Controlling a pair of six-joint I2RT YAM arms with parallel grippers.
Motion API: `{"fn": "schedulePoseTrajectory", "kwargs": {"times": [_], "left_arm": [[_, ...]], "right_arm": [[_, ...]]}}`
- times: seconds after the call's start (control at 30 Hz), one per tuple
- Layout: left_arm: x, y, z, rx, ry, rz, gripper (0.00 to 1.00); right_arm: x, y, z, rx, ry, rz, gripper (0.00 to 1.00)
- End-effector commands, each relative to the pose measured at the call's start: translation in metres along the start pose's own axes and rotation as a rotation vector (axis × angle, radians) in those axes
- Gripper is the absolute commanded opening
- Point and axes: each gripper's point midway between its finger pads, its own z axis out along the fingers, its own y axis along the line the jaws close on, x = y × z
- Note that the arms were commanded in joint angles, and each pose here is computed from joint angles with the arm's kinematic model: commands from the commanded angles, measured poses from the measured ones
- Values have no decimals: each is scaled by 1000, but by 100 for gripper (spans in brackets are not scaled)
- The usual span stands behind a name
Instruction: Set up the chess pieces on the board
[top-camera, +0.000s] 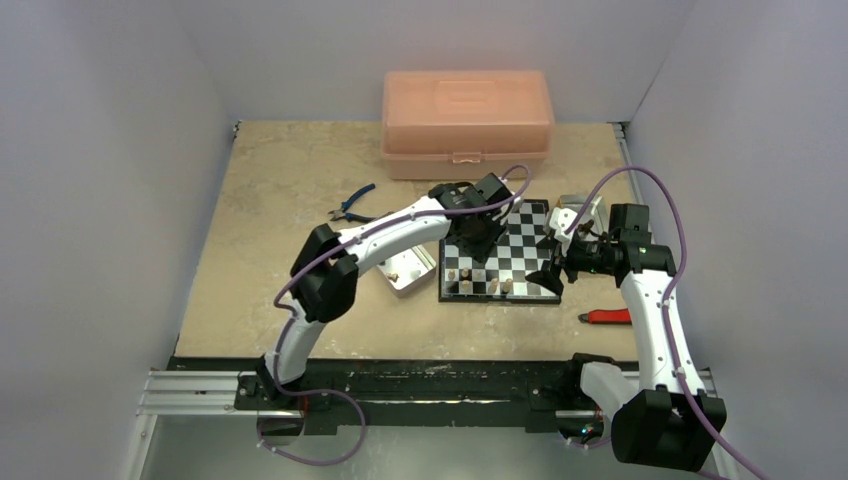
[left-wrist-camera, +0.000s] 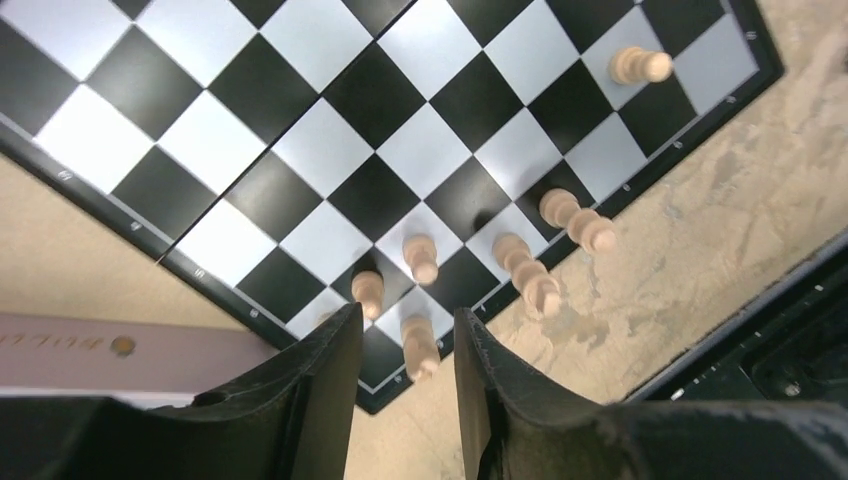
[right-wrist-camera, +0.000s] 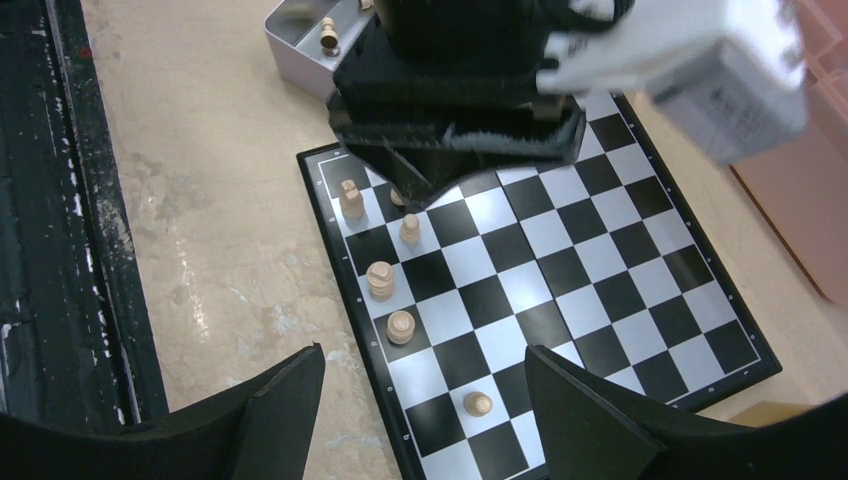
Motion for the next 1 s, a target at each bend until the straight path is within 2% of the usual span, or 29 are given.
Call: {"fn": "schedulePoseTrajectory", "kwargs": {"times": [0.0, 0.23, 0.47, 0.63, 0.7, 0.87, 0.97], "left_arm": [[-41, 4, -66, 9, -234, 19, 40], [-30, 44, -113, -49, -364, -34, 49], [18, 121, -128, -123, -362, -169, 50], [52, 169, -124, -208, -297, -224, 49], [59, 185, -119, -253, -261, -237, 45], [65, 199, -98, -271, -154, -251, 37], [71, 206, -87, -295, -86, -239, 36]], "right_arm": [[-9, -2, -3, 15, -21, -31, 77], [-9, -2, -3, 16, -21, -33, 77], [-8, -2, -2, 13, -23, -28, 77], [-6, -3, -1, 10, -22, -23, 77], [-6, -3, -1, 9, -20, -20, 77], [-5, -3, -1, 5, -17, -21, 77], [-5, -3, -1, 5, -17, -23, 77]]}}
